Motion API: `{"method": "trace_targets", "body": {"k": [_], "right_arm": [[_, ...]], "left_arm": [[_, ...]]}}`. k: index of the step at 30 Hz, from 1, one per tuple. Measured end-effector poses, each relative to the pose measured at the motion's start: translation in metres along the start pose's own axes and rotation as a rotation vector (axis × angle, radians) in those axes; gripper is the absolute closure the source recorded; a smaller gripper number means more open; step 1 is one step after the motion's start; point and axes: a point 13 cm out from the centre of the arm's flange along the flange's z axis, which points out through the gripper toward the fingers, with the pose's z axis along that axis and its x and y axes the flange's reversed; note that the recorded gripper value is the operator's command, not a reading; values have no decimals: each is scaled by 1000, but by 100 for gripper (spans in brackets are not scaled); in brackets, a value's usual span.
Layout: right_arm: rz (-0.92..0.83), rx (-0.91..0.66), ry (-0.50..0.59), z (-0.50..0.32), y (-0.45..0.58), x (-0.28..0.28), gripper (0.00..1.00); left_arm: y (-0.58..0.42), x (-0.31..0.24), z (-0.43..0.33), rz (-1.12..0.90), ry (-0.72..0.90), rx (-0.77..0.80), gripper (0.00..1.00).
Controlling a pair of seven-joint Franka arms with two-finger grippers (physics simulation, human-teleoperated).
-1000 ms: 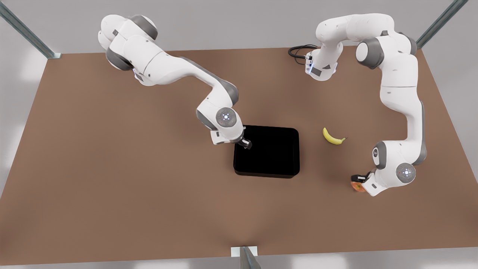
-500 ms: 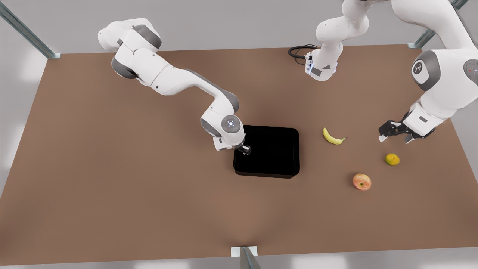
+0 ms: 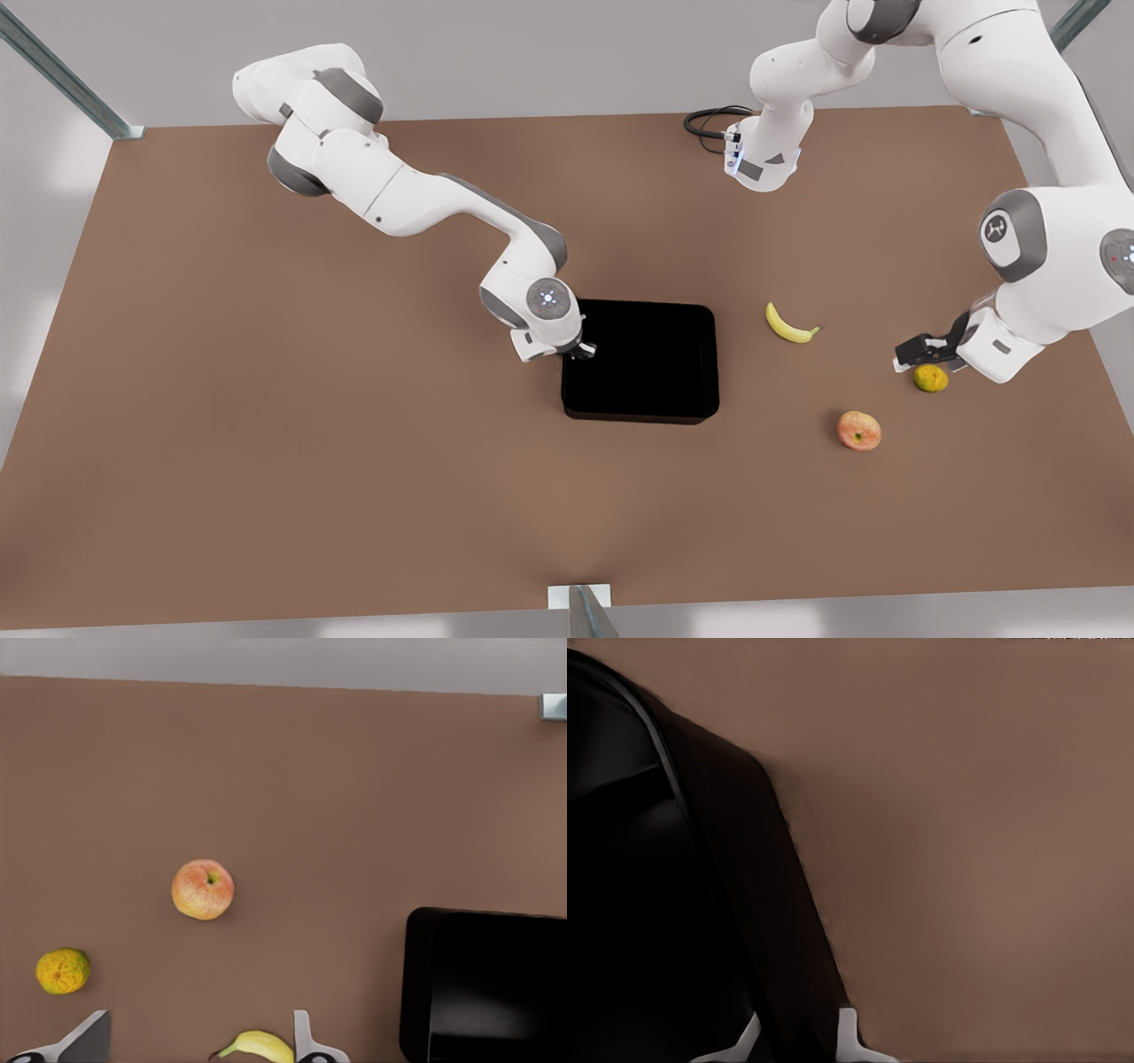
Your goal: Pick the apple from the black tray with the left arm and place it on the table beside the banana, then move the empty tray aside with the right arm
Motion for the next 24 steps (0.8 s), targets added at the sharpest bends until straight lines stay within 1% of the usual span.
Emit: {"method": "trace_targets", "body": {"k": [2,6,9,10,14,17,21,24], "right_arm": [[-9,-5,3,-2,1,1,72],[-28,-13,6,-4,4,4,80],[-40,-19,7,-7,7,6,82],[-46,-26,2,-15,9,6,85],[-52,-50,-27,-59,12,-4,87],[-55,-40,-64,-97,3,-19,88],[-55,13,-114,-148,-31,-57,88],[-39,61,-136,-184,-73,-103,88]], "left_arm": [[1,-2,2,-5,0,-4,0],[1,-3,2,-12,-1,-8,0],[1,-3,2,-18,-2,-10,0],[1,-3,2,-20,-2,-11,0],[1,-3,2,-26,-2,-12,0],[2,-3,2,-31,-2,-12,0],[2,-3,3,-35,-1,-12,0],[2,-3,2,-38,-2,-13,0]]}}
